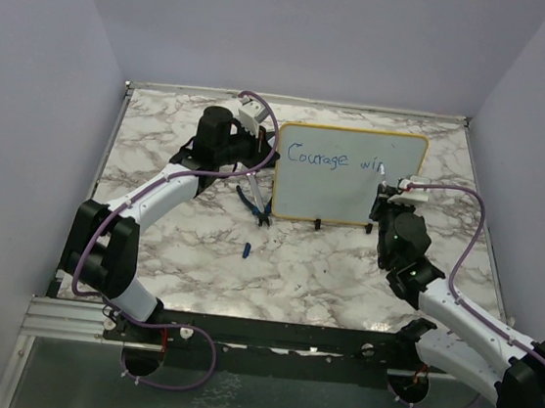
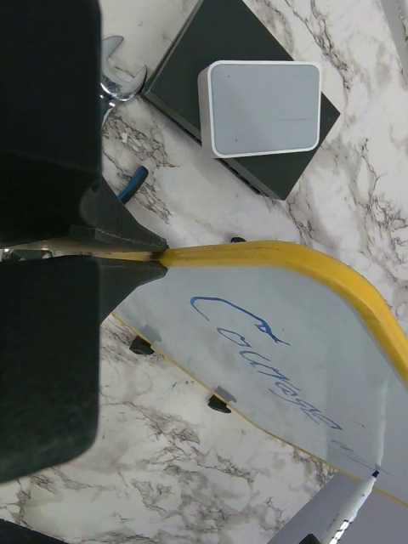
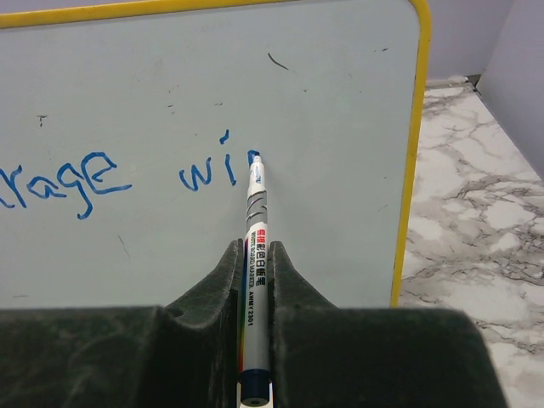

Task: Write a sentence on the whiteboard

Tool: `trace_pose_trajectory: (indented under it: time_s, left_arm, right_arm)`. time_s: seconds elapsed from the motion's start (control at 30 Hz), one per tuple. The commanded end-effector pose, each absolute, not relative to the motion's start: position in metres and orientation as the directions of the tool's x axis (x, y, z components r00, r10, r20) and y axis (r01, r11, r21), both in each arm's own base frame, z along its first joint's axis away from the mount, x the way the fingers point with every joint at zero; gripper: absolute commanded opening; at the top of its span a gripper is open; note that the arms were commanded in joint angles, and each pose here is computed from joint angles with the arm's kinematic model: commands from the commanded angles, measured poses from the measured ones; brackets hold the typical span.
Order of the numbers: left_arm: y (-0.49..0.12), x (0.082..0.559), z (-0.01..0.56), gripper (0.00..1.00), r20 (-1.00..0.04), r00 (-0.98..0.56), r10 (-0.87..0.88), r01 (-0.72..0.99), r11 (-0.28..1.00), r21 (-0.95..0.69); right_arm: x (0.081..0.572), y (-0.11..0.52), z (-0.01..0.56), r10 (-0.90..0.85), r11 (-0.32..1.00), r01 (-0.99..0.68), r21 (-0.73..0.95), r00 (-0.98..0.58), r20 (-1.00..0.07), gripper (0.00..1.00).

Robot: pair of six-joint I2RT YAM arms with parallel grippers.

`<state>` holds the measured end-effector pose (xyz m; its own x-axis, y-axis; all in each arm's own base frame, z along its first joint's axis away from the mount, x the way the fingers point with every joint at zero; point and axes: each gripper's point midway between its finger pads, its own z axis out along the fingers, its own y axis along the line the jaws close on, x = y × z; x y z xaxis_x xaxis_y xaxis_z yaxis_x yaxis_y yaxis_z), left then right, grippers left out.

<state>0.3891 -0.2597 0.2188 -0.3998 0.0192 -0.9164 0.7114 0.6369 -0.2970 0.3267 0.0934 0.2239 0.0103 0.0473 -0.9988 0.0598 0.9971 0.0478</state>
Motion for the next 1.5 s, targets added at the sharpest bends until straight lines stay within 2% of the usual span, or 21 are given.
trace_pose_trajectory:
  time_s: [0.0,1.13,1.47]
  left_arm:
    - [-0.261,0.38,0.229,0.0,-0.928,-0.371,0.022,0.734,0.619,-0.278]
    - [-0.26,0.381,0.228,0.0,-0.928,-0.372,0.03,0.73,0.626,-0.272]
    - [-0.259,0.382,0.227,0.0,-0.928,-0.371,0.036,0.729,0.63,-0.267]
  right_arm:
    - [0.331,0.085,0.232,0.046,0.992,0.115,0.049,0.029,-0.999,0.01]
    - [0.323,0.083,0.196,0.078,0.992,0.106,0.071,-0.066,-0.995,0.01]
    - [0.322,0.083,0.207,0.082,0.992,0.099,0.078,-0.04,-0.996,0.01]
